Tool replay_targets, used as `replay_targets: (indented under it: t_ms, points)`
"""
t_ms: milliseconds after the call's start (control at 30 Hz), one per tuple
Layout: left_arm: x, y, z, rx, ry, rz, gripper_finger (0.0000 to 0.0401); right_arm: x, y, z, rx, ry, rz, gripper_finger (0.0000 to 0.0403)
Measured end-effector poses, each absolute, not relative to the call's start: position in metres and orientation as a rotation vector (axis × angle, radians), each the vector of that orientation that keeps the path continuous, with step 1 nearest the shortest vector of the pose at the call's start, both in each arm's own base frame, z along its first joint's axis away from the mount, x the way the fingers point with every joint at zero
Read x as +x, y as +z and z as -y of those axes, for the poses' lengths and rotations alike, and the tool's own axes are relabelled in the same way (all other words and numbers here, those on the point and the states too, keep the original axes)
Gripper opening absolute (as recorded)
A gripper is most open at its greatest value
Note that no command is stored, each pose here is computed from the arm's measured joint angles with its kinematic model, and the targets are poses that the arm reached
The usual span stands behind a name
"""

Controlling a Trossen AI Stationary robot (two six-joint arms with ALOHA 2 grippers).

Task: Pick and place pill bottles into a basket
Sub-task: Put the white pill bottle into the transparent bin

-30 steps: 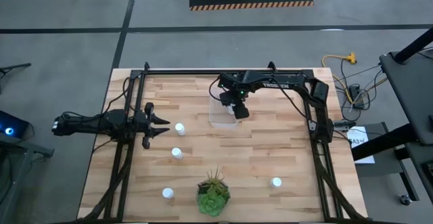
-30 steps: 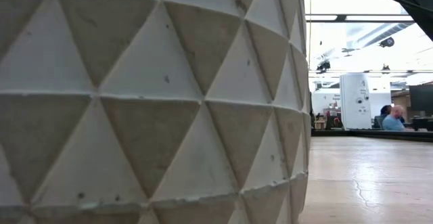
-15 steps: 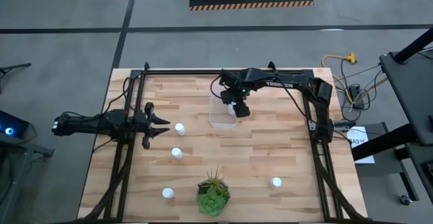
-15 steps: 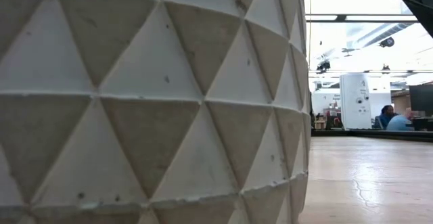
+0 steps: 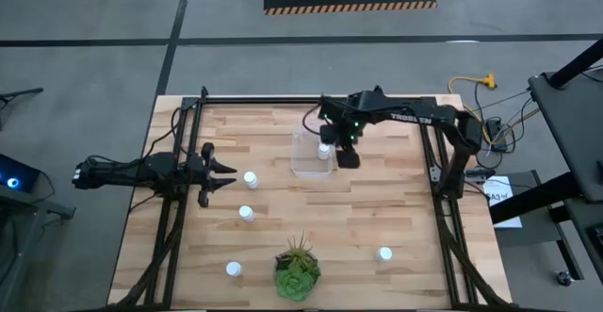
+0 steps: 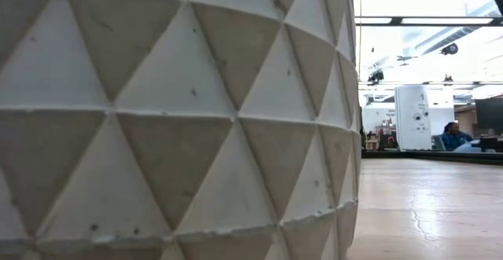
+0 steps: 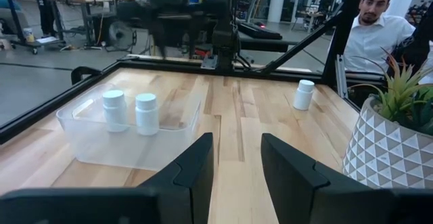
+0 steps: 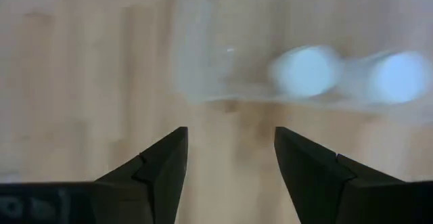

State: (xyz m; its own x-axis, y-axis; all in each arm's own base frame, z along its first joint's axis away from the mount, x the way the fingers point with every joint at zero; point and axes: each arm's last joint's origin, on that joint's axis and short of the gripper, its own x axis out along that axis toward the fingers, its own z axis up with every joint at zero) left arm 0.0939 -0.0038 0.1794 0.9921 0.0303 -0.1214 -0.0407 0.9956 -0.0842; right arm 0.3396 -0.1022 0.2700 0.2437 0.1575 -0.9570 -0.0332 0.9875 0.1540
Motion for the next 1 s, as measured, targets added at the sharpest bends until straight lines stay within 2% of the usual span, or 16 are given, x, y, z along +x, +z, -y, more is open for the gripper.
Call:
replay_targets:
  t_ms: [100, 367, 700, 1000]
  points:
    - [0.094, 0.179, 0.004, -0.087, 0.036, -0.121, 0.0107, 0.336, 0.269, 0.083, 0.178, 0.168, -1.364, 0.0210]
    - [0.094, 0.179, 0.004, -0.087, 0.036, -0.120, 0.0107, 0.333, 0.264, 0.005, 0.180, 0.235, -1.485, 0.0210]
    - [0.094, 0.179, 0.004, -0.087, 0.036, -0.121, 0.0107, 0.312, 0.264, -0.114, 0.015, 0.395, -1.557, 0.0210]
    - [0.094, 0.179, 0.004, -0.087, 0.036, -0.120, 0.0107, 0.275, 0.263, -0.186, -0.229, 0.255, -1.508, 0.0210]
